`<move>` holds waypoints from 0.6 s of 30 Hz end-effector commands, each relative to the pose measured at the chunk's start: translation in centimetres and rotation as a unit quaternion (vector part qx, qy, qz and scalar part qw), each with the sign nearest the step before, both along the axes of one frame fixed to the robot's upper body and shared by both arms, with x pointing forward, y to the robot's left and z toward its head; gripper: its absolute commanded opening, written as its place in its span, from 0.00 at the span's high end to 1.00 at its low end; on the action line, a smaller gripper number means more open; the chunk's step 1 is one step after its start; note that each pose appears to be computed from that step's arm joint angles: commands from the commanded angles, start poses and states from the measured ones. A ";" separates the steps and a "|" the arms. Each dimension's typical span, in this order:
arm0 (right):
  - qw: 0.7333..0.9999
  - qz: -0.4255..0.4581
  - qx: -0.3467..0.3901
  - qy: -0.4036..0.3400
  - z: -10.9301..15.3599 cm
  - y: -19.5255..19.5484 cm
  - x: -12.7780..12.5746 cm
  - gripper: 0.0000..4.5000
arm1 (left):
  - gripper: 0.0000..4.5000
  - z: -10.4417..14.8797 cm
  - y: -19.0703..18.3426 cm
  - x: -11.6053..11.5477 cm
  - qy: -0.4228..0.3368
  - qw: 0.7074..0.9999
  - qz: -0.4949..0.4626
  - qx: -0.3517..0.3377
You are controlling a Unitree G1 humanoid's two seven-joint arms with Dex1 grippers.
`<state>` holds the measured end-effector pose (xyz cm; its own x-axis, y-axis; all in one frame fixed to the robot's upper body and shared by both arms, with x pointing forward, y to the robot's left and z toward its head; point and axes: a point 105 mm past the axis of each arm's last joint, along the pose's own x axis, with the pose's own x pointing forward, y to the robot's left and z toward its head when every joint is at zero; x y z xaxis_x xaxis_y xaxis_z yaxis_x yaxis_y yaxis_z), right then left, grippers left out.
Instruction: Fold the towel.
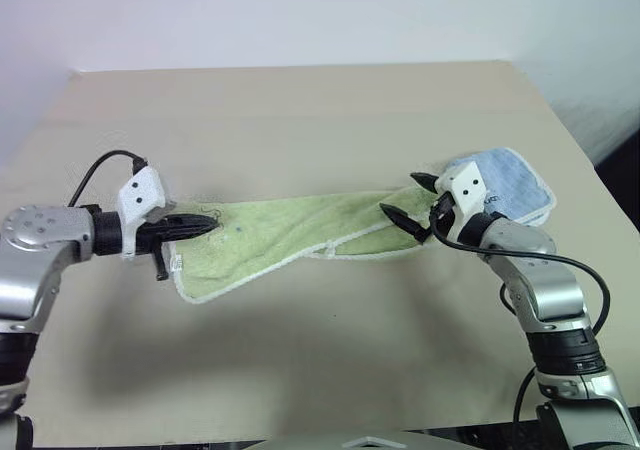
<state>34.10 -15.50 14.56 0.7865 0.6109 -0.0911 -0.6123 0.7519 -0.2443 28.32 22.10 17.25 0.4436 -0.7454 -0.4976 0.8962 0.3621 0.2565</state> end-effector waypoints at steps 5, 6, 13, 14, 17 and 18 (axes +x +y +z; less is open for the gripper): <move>1.000 -0.013 0.012 -0.022 0.5 0.3 -0.4 0.00 | 0.58 -1.1 1.0 -3.3 0.098 0.977 -0.153 0.113; 1.000 -0.015 0.014 -0.022 0.4 0.2 -0.5 0.00 | 0.51 -1.6 1.3 -3.7 0.109 0.970 -0.168 0.141; 0.999 -0.018 0.018 -0.019 0.2 0.7 -1.0 0.00 | 0.01 -3.0 2.6 -3.9 0.112 0.943 -0.218 0.227; 0.999 -0.019 0.019 -0.019 0.2 0.7 -0.9 0.00 | 0.01 -3.3 2.6 -4.0 0.112 0.937 -0.229 0.239; 0.999 -0.019 0.022 -0.020 0.3 0.9 -0.9 0.00 | 0.01 -3.7 2.3 -4.0 0.101 0.930 -0.248 0.251; 0.999 -0.018 0.023 -0.020 0.3 0.9 -1.0 0.00 | 0.01 -3.8 2.2 -3.8 0.099 0.930 -0.247 0.252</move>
